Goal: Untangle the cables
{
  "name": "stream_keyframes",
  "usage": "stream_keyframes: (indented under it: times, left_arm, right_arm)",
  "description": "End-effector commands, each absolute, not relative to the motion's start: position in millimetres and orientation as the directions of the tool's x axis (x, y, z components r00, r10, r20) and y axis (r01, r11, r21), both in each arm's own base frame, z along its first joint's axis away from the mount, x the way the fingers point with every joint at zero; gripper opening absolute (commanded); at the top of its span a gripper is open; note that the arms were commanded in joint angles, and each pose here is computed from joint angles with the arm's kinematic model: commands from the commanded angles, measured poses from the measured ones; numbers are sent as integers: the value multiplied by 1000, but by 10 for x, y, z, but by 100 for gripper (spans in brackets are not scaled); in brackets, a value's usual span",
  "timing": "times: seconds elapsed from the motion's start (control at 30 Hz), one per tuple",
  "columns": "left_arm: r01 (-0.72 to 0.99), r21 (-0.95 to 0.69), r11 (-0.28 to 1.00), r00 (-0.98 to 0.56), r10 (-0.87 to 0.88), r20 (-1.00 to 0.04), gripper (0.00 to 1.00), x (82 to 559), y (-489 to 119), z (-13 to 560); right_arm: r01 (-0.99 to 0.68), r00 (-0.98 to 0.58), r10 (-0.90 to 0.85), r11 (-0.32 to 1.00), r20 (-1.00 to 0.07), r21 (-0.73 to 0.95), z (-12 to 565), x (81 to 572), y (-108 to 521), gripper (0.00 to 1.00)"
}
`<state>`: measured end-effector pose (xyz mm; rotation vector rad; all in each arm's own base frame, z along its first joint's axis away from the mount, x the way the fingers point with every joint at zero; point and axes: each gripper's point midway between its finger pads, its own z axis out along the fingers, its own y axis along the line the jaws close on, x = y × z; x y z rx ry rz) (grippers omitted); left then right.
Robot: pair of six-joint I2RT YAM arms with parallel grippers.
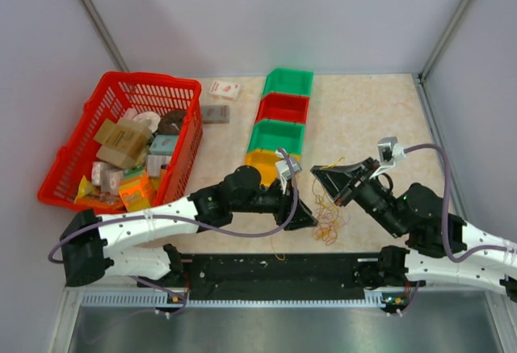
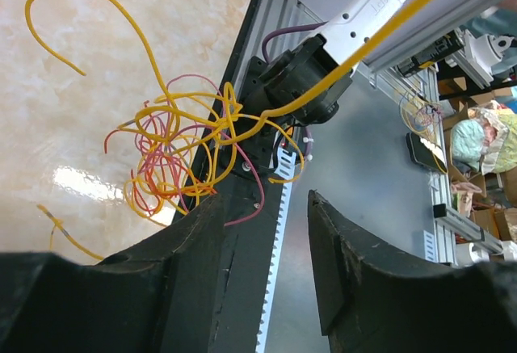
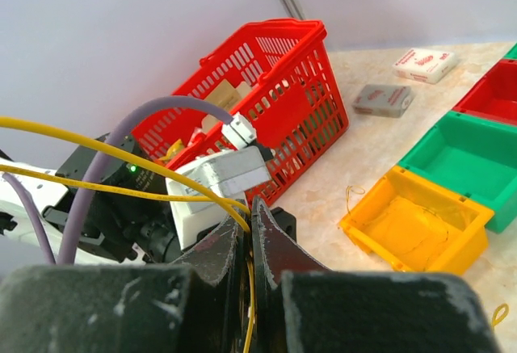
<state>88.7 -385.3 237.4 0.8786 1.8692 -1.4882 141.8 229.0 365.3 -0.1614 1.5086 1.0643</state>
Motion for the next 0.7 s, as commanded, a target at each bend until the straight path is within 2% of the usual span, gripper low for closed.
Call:
stream_keyframes:
  times: [0.0, 0.23, 0.37, 0.5, 0.57, 0.67]
  left_arm:
    - [799, -586, 132, -599, 94, -795, 50, 908, -3982, 2546]
    - [793, -594, 135, -608, 115, -785, 42, 898, -4107, 2449]
    - [791, -600, 117, -611, 125, -782, 24, 853, -4120, 2460]
    - [801, -588, 112, -599, 121, -792, 4, 795, -4045, 2542]
    - [810, -574, 121, -585, 110, -803, 0, 788, -3962, 2605]
    - [824, -546, 149, -562, 100, -821, 0, 787, -3808, 2679]
  right_arm:
    - [-650, -257, 535, 520, -805, 554, 3968, 1379, 2193, 0]
    - [-652, -264, 543, 509, -797, 562, 3988, 1362, 2170, 0]
    - [-651, -261, 542, 512, -799, 560, 3996, 1365, 2160, 0]
    - [-600, -228, 526, 587, -819, 544, 3873, 1468, 2045, 0]
    - [-501, -194, 518, 677, -833, 538, 3710, 1609, 1858, 0]
    - [-219, -103, 514, 823, -852, 523, 3376, 1863, 1335, 0]
